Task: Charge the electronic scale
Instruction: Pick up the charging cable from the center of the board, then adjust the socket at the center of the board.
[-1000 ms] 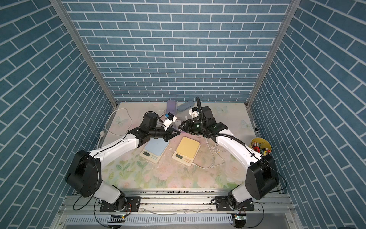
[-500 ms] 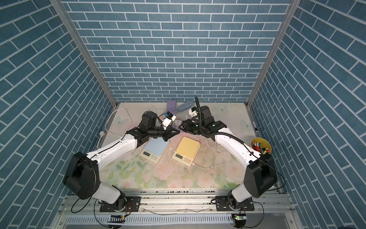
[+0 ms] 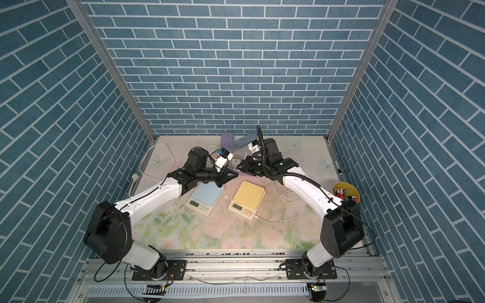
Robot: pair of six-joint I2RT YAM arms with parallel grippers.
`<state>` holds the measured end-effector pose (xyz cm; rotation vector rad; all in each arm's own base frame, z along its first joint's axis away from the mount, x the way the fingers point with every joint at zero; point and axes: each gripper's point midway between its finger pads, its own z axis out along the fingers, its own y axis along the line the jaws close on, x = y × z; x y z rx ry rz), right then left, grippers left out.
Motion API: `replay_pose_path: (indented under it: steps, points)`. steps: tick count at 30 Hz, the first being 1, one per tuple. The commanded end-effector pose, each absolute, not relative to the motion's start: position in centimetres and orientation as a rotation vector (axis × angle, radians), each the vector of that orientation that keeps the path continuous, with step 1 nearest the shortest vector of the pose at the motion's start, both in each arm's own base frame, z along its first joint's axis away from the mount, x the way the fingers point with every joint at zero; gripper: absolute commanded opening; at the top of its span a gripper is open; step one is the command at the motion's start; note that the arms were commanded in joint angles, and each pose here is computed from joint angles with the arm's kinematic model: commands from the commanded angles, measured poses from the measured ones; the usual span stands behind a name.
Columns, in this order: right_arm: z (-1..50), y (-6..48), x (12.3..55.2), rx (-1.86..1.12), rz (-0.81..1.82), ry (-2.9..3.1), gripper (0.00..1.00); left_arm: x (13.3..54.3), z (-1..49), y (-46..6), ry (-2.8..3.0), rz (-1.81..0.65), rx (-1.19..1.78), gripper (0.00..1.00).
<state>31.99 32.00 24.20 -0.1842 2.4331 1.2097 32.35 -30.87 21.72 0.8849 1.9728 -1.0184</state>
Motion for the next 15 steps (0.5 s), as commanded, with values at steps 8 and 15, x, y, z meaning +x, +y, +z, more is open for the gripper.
replay_pose_path:
  steps: [8, 15]
  points:
    - [22.6, 27.0, 34.2, -0.095, 0.771, 2.389, 0.00, 38.7, 22.5, -26.0, 2.086, -0.904, 0.538, 0.55]
    - [21.2, 26.6, 34.5, -0.088, 0.729, 2.407, 0.00, 47.9, 15.4, -23.1, 2.335, -0.882, 0.189, 0.44]
